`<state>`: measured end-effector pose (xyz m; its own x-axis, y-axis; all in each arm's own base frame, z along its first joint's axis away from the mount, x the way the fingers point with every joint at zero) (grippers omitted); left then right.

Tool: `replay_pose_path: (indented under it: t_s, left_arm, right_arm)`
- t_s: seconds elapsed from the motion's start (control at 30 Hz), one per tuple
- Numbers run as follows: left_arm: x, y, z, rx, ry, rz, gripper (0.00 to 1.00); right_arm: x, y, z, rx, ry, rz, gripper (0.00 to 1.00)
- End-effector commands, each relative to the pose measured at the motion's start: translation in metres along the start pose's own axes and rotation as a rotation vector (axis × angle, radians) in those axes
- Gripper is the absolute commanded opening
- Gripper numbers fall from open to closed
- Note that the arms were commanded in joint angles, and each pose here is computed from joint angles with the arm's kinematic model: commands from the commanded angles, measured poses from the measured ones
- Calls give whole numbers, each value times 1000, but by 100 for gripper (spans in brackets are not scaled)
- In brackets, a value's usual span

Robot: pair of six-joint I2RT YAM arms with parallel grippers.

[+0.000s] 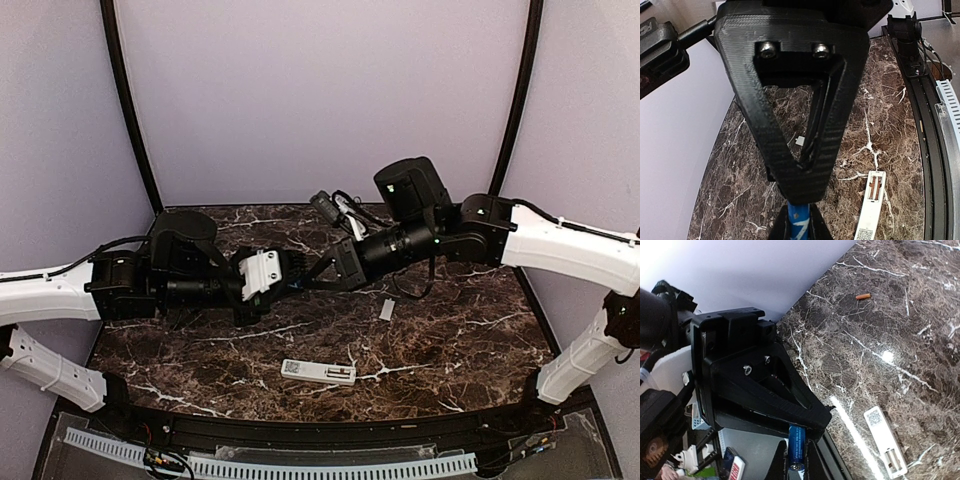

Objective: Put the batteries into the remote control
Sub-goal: Pass from the left arm to the right, then hold the remote control without batteries at the center of the board.

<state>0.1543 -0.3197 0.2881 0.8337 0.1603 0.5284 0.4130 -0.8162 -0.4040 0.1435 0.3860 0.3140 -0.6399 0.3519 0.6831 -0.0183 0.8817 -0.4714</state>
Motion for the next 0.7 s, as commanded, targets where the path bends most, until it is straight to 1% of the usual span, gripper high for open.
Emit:
replay_pose_path:
  t_s: [0.0, 0.17, 0.2, 0.23, 0.27, 0.3, 0.37, 0.47, 0.57, 0.67]
  left_arm:
    - [3, -3, -4, 6, 10, -4, 0]
    - [-4, -3, 1, 23, -3, 38, 0]
    - [-6, -2, 3, 33, -9, 50, 7]
    - [-13, 0, 10, 65, -22, 90, 28]
    - [-19, 2, 13, 77, -30, 127, 41]
    - [-29, 6, 25, 132, -37, 177, 59]
    - [-46, 14, 43, 213, -52, 255, 69]
    - [-67, 27, 68, 315, -59, 343, 72]
    - [-83, 38, 87, 369, -43, 413, 74]
    - [-105, 50, 106, 428, -41, 524, 76]
  right_arm:
    - [7, -1, 0, -3, -19, -43, 0]
    - [-4, 0, 4, 3, 4, -7, 0]
    - [-10, 0, 6, 4, 20, 8, 0]
    - [-15, 0, 8, -2, 35, 20, 0]
    - [-23, -2, 9, -10, 55, 31, 0]
    - [-28, -4, 11, -22, 69, 32, 0]
    - [-44, -8, 13, -47, 107, 41, 0]
    - [-67, -8, 22, -58, 153, 67, 0]
    - [-92, -3, 38, -37, 193, 105, 0]
    - [-110, 4, 56, -19, 231, 103, 0]
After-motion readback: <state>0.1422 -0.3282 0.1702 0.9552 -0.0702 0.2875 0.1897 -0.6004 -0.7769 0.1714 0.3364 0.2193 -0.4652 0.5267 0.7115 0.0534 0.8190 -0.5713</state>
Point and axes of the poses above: each gripper's point midway between its finger pads, its own y axis out along the fingers, its own x axis along the line the jaws close on, z = x × y, the point moved 4 cm from there along -y, back along the fingers, and after that the axes turned 5 degrees about y, right-handed, at the moved point
